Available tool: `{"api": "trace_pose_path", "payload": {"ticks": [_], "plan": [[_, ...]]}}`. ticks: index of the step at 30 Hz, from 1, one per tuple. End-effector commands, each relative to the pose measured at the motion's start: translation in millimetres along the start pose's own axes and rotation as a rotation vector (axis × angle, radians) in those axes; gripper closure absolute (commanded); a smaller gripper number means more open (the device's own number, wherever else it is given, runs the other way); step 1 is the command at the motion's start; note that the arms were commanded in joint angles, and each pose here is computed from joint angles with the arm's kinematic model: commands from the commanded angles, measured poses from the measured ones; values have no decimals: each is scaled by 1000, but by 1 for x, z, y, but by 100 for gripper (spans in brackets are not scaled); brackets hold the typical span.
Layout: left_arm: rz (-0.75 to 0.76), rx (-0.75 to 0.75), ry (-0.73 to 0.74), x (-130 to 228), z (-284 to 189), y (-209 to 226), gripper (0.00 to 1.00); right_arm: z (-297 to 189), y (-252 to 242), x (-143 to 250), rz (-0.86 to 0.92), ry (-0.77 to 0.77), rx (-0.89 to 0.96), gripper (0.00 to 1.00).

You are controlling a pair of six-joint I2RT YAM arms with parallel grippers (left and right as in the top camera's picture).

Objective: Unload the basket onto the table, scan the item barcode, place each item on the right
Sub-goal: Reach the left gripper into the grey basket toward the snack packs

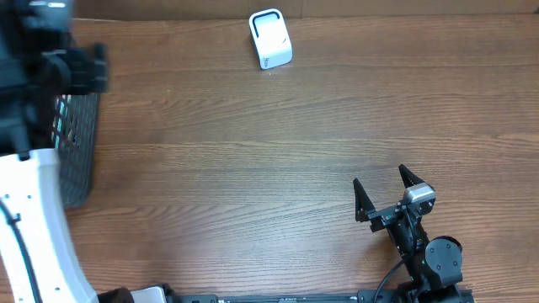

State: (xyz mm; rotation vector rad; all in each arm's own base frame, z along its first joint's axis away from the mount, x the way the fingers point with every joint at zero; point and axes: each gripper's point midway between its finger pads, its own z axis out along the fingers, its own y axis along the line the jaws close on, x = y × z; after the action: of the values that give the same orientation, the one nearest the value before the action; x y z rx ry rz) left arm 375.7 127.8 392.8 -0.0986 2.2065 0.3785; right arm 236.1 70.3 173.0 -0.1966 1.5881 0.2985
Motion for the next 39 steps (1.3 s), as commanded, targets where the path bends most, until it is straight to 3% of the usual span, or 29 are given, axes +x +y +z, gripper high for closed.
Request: {"api": "trace_pose_path", "payload": {"ticks": [1,13,18,28,34,39], "plan": [[-53,-119,29,10,7,54,0,0,1,2,2,-3,-4,0],[-211,-94,207,83,70,131,1,0,1,2,2,-3,-4,0],[-167,48,259,105,103,121,1,0,1,2,2,-3,-4,0],[-126,194,404,159,164,103,1,0,1,2,2,-3,-4,0],[-78,333,411,176,188,82,0,0,1,2,2,-3,-4,0],[-81,361,445,190,203,75,0,0,1,2,2,-3,-4,0]]}}
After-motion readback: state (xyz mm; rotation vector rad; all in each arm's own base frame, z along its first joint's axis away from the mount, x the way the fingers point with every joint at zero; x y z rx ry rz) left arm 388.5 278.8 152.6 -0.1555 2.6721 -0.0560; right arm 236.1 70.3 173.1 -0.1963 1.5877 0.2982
